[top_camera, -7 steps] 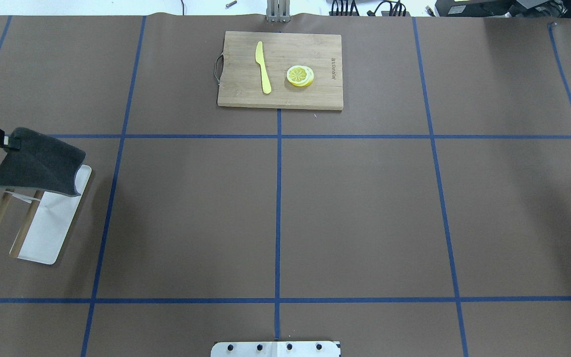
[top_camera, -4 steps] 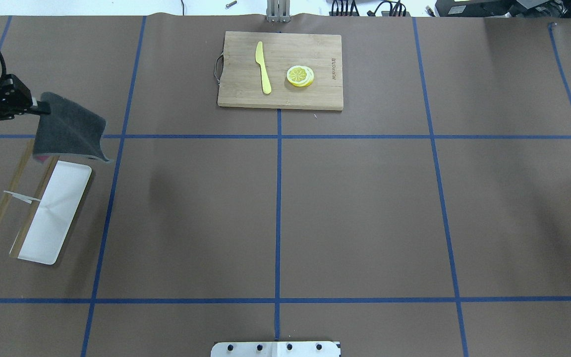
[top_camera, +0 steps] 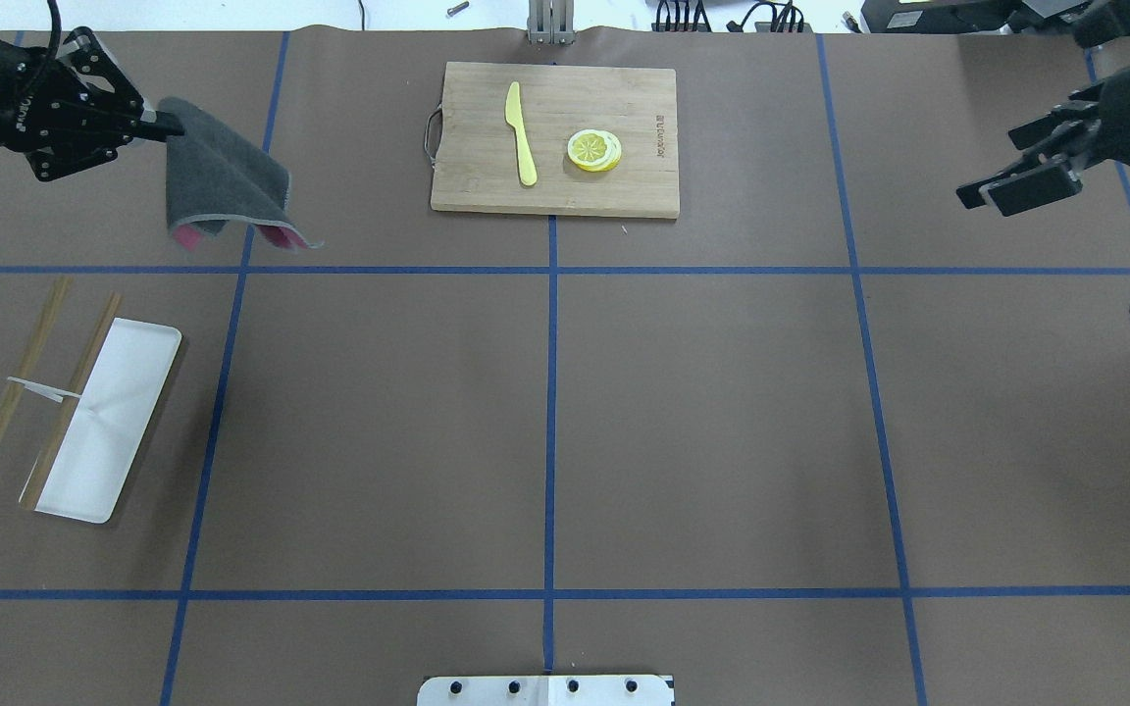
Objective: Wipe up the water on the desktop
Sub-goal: 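Lift the grey towel with the left gripper while the right arm reaches in, then grasp the towel's free corner with the right gripper, then open the left gripper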
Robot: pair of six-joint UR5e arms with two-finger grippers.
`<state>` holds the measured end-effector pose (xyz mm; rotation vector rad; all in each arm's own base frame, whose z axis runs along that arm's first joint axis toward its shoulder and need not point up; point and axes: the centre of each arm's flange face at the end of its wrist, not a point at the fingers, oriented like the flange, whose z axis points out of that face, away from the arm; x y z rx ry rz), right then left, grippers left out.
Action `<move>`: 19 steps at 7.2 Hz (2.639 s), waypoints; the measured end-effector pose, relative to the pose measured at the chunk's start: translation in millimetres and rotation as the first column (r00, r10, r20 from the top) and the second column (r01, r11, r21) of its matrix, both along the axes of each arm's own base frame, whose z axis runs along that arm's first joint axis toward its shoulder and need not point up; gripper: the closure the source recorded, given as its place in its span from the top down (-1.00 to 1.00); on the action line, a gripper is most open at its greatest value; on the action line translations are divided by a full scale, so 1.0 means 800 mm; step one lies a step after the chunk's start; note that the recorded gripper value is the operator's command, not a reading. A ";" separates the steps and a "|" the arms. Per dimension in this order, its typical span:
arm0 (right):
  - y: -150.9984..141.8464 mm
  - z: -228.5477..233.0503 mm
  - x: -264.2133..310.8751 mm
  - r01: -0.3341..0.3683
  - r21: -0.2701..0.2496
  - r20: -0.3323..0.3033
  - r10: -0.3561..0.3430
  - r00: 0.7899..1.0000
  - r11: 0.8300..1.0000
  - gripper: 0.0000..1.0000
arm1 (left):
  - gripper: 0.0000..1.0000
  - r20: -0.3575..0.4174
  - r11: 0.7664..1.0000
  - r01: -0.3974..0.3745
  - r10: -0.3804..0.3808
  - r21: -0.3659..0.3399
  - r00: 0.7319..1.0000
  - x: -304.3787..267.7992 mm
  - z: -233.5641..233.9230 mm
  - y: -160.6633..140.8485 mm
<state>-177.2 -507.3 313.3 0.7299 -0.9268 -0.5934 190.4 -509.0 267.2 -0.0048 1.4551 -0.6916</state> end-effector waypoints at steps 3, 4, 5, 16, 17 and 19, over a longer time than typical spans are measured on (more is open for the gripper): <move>0.029 -0.105 -0.163 -0.071 0.155 0.000 0.072 0.997 0.985 0.99 | -1.00 -0.096 0.997 0.022 -0.028 -0.071 0.995 0.069 -0.061 0.006; 0.045 -0.130 -0.200 -0.090 0.199 0.009 0.090 0.996 0.976 0.99 | -1.00 -0.123 0.995 0.025 -0.036 -0.093 0.992 0.087 -0.077 0.009; 0.062 -0.149 -0.232 -0.111 0.234 0.016 0.110 0.994 0.966 0.99 | -1.00 -0.155 0.993 0.025 -0.043 -0.116 0.987 0.097 -0.094 0.012; 0.177 -0.207 -0.365 -0.214 0.328 0.064 0.204 0.977 0.920 0.40 | -1.00 -0.323 0.986 -0.072 0.019 -0.153 0.946 0.165 -0.186 0.087; 0.178 -0.207 -0.365 -0.214 0.328 0.064 0.204 0.977 0.920 -0.12 | -1.00 -0.332 0.984 -0.080 0.024 -0.157 0.943 0.166 -0.189 0.092; 0.178 -0.208 -0.364 -0.215 0.328 0.067 0.204 0.977 0.920 -0.82 | -1.00 -0.336 0.983 -0.087 0.029 -0.159 0.941 0.168 -0.190 0.096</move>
